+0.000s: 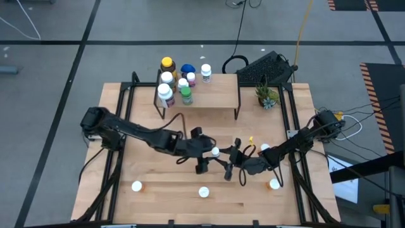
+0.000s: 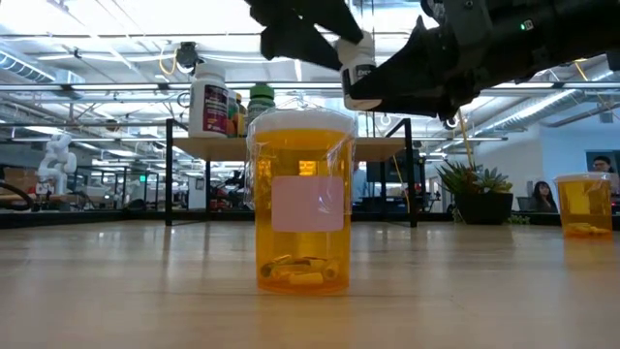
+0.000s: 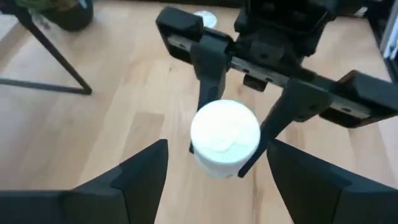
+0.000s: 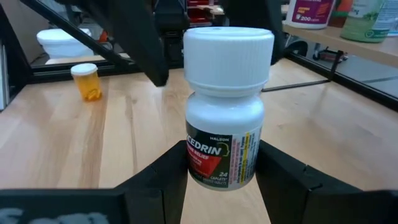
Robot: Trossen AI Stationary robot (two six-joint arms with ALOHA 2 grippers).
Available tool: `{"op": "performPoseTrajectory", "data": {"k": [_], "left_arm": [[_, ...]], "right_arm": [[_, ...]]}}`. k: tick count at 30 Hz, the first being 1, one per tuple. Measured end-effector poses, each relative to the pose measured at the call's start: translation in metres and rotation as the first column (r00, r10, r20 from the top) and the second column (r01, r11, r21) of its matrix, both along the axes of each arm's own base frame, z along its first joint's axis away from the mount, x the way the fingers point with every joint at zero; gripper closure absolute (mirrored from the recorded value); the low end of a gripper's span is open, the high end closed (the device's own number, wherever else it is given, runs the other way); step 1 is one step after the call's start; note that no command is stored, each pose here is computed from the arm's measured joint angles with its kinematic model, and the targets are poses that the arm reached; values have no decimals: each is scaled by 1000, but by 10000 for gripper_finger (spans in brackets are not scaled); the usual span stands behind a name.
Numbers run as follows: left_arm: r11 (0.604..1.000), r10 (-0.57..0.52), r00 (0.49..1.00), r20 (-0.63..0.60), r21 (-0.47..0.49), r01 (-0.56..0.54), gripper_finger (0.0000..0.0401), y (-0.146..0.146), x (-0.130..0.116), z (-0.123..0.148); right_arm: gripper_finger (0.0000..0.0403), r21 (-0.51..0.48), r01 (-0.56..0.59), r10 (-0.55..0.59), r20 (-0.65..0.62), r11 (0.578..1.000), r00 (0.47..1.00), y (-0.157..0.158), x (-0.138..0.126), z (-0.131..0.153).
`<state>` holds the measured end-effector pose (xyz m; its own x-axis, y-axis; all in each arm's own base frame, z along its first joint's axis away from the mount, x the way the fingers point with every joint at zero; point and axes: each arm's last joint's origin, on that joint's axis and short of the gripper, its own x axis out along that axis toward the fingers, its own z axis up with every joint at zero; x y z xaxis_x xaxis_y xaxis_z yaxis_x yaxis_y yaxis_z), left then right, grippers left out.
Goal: Pick and place medicine bottles onto shelf by color
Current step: Put the bottom center white medicine bottle on the shelf, aligned with the white small medicine bottle
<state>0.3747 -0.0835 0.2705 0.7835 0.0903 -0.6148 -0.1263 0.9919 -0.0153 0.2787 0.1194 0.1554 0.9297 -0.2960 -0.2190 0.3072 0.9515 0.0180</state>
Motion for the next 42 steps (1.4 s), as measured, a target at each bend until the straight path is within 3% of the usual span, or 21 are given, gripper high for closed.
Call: {"op": "performPoseTrajectory", "data": {"k": [4,8,14,23,34,42], "left_arm": [[999,-26,997,-72,-30,24,119,6,10,9],[997,-45,985,-164,-66,34,119,12,23,-6],[990,-67,983,-172,-131,45,119,16,38,-11],[994,-38,985,-166,-105,20,119,20,37,17],[994,-4,974,-224,-103,-19,120,22,33,11],[990,30,974,-224,-125,-59,193,24,34,11]], "right_arm": [[244,5,2,-2,-6,1000,1000,0,0,-1],[244,2,2,-2,-12,1000,1000,0,0,-1],[244,-2,2,-2,-21,1000,1000,0,-1,-2],[244,-5,10,-10,-39,1000,999,-3,0,-4],[244,7,13,-13,-35,1000,999,-4,0,-4],[243,3,23,-23,-38,1000,999,-4,0,-5]]}}
